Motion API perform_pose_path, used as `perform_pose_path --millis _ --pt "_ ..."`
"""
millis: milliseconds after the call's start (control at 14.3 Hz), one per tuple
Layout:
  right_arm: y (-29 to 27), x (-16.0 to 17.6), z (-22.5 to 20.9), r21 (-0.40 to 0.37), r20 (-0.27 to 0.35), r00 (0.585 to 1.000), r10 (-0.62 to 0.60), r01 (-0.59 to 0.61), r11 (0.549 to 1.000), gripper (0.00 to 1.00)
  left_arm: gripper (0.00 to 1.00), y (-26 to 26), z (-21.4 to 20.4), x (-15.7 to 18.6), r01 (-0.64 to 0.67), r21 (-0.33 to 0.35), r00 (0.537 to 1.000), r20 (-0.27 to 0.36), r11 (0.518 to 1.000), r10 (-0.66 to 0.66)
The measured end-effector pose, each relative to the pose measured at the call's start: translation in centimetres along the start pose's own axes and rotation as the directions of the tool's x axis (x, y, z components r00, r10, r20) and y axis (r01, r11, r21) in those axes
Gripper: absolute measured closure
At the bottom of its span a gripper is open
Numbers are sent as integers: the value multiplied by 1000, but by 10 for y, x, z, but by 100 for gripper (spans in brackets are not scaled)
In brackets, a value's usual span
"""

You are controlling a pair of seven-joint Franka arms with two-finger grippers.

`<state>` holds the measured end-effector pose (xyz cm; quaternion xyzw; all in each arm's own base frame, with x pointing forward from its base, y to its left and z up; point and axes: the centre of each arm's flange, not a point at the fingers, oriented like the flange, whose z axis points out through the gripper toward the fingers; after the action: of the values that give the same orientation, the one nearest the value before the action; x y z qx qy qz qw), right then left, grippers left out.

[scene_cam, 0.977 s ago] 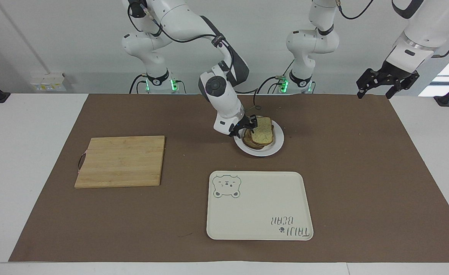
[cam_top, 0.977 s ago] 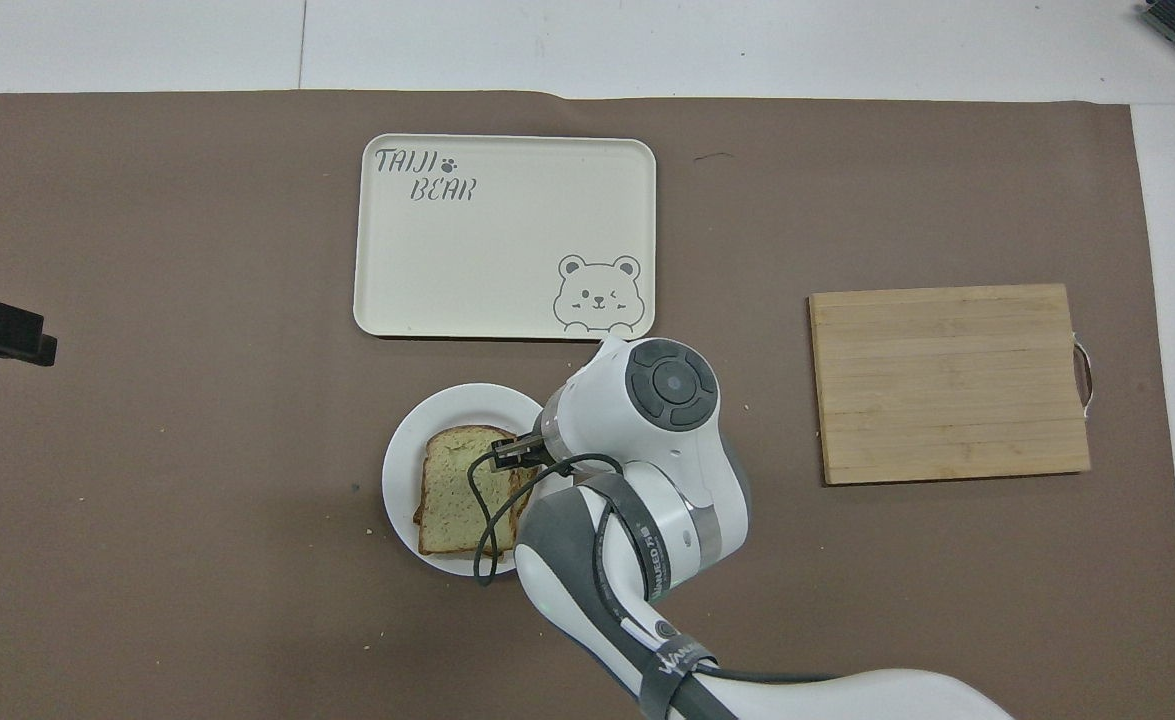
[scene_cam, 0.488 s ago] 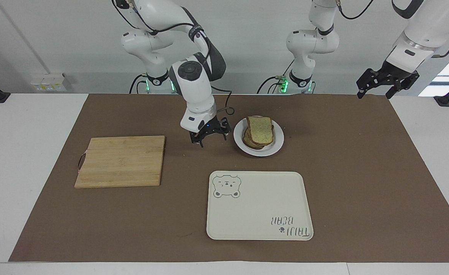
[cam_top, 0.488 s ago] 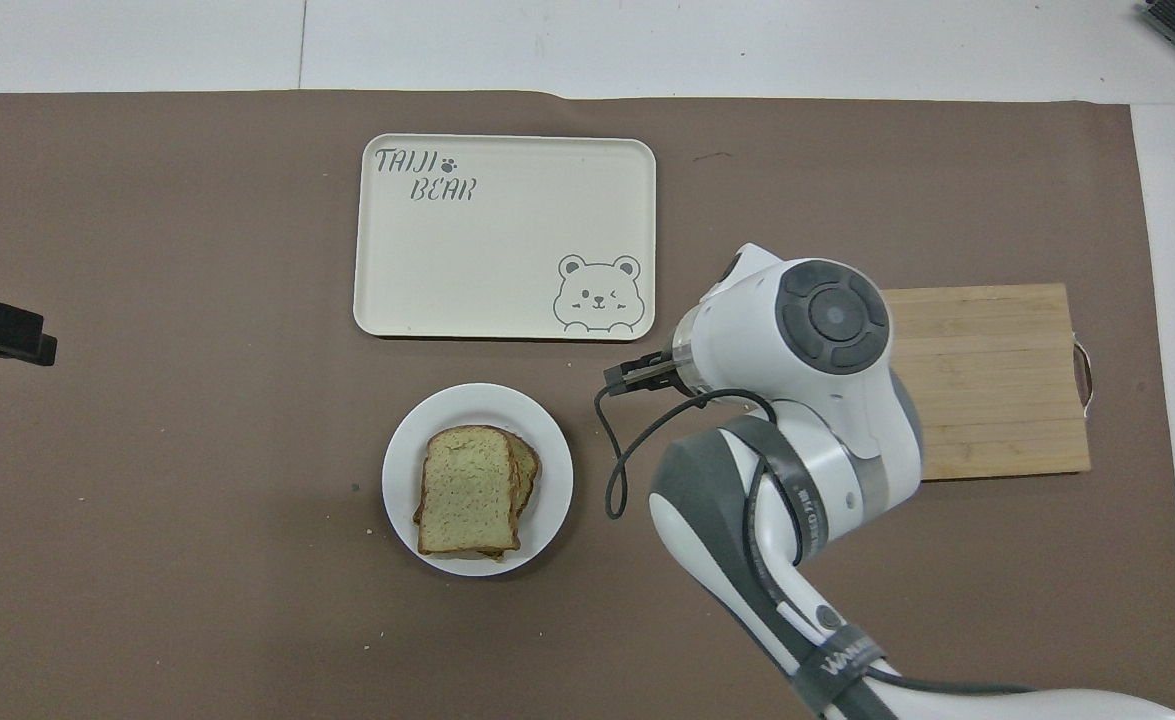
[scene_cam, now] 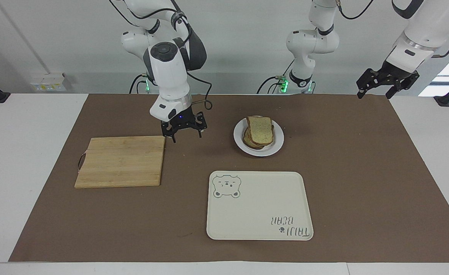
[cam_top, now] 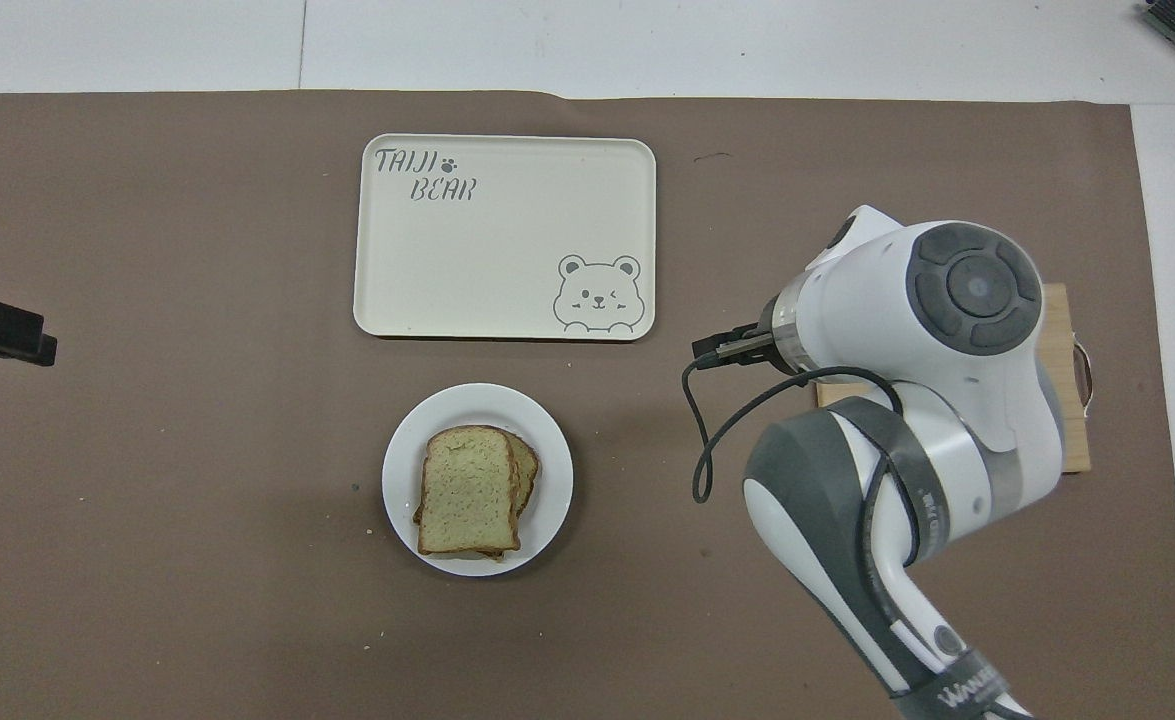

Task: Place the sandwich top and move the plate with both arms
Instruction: 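Withdraw the right gripper toward the board while the left gripper advances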

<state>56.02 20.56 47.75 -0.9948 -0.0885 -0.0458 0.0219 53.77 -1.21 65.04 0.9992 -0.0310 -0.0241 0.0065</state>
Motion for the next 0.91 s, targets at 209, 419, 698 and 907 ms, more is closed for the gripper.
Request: perform_pose_path --millis 209,419,698,907 --pt "20 -6 -29 -10 11 999 32 -32 999 0 0 0 0 0 0 0 1000 0 1000 0" --pt "52 -15 -66 -21 20 996 88 -87 996 0 0 0 0 0 0 0 1000 0 1000 0" --pt "73 -24 -107 -25 -9 992 126 -126 992 0 0 2 -2 -5 -4 -1 1000 9 1000 4" --pt "90 -27 -127 -24 -46 987 157 -158 987 0 0 8 19 -15 -9 -10 999 46 1000 10"
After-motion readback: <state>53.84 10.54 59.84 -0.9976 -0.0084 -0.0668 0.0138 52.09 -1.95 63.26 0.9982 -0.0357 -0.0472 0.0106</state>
